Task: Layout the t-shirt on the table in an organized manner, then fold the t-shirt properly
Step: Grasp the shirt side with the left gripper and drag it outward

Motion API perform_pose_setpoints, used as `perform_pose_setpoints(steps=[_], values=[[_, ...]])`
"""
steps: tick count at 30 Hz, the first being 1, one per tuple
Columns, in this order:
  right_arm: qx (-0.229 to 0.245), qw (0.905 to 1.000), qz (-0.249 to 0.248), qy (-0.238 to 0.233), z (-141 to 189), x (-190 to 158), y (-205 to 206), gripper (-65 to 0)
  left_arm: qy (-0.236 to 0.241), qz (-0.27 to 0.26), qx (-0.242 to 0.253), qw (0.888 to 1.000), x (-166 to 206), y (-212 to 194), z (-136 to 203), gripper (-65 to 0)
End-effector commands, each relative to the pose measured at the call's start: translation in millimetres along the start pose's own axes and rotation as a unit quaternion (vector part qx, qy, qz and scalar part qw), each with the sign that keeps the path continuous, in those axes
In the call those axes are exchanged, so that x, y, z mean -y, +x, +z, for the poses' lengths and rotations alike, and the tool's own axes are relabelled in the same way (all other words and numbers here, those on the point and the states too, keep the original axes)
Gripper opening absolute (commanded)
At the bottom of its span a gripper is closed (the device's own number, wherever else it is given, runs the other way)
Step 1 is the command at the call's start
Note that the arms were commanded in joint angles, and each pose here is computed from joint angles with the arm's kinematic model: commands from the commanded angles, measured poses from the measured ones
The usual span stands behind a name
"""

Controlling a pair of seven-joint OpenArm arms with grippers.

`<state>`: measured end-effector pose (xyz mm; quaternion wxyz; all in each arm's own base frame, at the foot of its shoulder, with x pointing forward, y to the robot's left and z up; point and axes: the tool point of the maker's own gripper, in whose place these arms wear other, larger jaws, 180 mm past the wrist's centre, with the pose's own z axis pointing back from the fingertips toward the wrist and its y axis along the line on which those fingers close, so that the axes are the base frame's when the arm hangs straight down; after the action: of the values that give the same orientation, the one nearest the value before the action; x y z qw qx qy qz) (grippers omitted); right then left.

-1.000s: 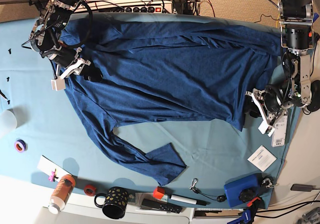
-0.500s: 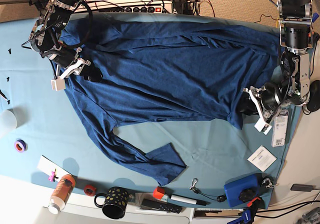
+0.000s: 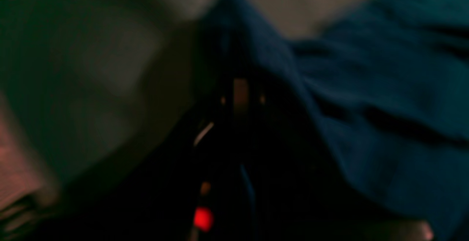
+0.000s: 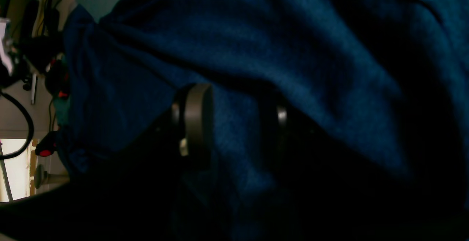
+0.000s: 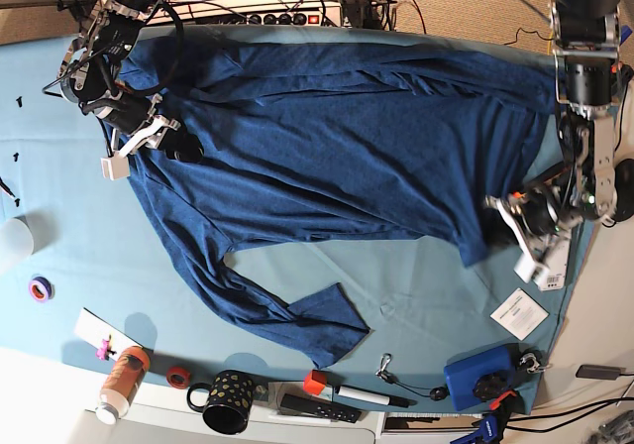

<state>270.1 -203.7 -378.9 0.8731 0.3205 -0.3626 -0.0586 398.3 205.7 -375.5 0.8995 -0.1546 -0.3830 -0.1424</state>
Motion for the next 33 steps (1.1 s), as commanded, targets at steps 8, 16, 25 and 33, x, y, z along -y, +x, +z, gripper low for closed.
perform_pose_setpoints(steps=[8,16,25,33], values=[[0.029,0.9995,0.012,0.007,3.8,-3.5,18.2,-43.1,0.105,-0.015,-0.002,0.994,-42.9,16.5,11.0,-65.0],[0.029,0.9995,0.013,0.007,3.9,-3.4,18.3,-43.1,0.135,-0.045,-0.044,0.989,-54.0,3.3,14.4,-65.0],[0.029,0.9995,0.012,0.007,3.9,-3.5,18.6,-43.1,0.11,-0.023,-0.04,0.993,-45.6,3.6,12.6,-50.5],[0.029,0.9995,0.012,0.007,3.9,-3.4,18.3,-43.1,0.105,-0.016,-0.018,0.994,-43.8,14.4,12.1,-30.7]])
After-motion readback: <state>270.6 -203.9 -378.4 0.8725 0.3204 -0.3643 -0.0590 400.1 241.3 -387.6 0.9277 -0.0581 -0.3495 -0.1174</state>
